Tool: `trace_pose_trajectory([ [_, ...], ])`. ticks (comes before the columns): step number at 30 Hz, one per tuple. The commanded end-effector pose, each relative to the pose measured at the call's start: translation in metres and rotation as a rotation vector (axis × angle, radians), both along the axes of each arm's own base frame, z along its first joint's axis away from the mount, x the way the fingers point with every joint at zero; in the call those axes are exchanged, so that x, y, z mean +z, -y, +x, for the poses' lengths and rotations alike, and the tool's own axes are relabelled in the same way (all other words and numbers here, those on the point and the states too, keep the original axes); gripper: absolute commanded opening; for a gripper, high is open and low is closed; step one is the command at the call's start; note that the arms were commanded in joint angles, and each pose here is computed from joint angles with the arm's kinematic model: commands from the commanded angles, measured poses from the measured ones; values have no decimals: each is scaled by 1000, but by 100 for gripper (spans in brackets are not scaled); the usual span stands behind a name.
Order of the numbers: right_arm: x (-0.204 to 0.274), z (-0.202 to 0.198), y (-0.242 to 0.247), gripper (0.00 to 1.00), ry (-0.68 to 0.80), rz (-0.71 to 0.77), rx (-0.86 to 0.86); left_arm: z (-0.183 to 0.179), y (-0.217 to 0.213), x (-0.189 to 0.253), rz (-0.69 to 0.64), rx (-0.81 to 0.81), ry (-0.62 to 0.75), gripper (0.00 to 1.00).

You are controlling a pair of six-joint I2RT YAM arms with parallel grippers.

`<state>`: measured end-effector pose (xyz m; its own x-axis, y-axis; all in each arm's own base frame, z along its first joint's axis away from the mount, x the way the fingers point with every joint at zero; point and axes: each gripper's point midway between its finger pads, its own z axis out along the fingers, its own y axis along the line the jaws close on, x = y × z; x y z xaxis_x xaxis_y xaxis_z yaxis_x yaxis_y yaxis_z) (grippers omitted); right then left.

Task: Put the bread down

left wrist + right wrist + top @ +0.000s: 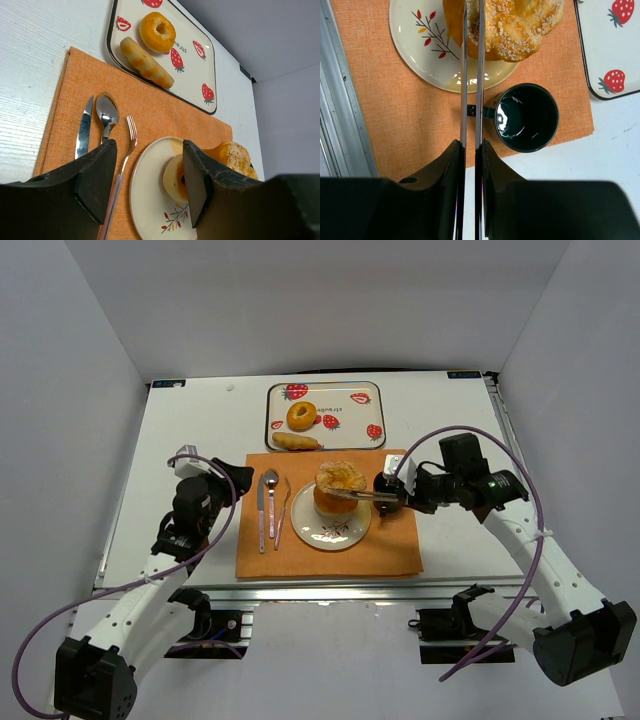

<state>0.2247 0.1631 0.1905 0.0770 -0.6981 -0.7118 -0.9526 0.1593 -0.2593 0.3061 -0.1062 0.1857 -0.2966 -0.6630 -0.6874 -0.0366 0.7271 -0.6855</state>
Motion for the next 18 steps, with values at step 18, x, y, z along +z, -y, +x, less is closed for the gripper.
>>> trace_pose_trajectory([
  [18,-14,-20,-11,50,1,9,75,-4,-3,16,-17,11,43,65],
])
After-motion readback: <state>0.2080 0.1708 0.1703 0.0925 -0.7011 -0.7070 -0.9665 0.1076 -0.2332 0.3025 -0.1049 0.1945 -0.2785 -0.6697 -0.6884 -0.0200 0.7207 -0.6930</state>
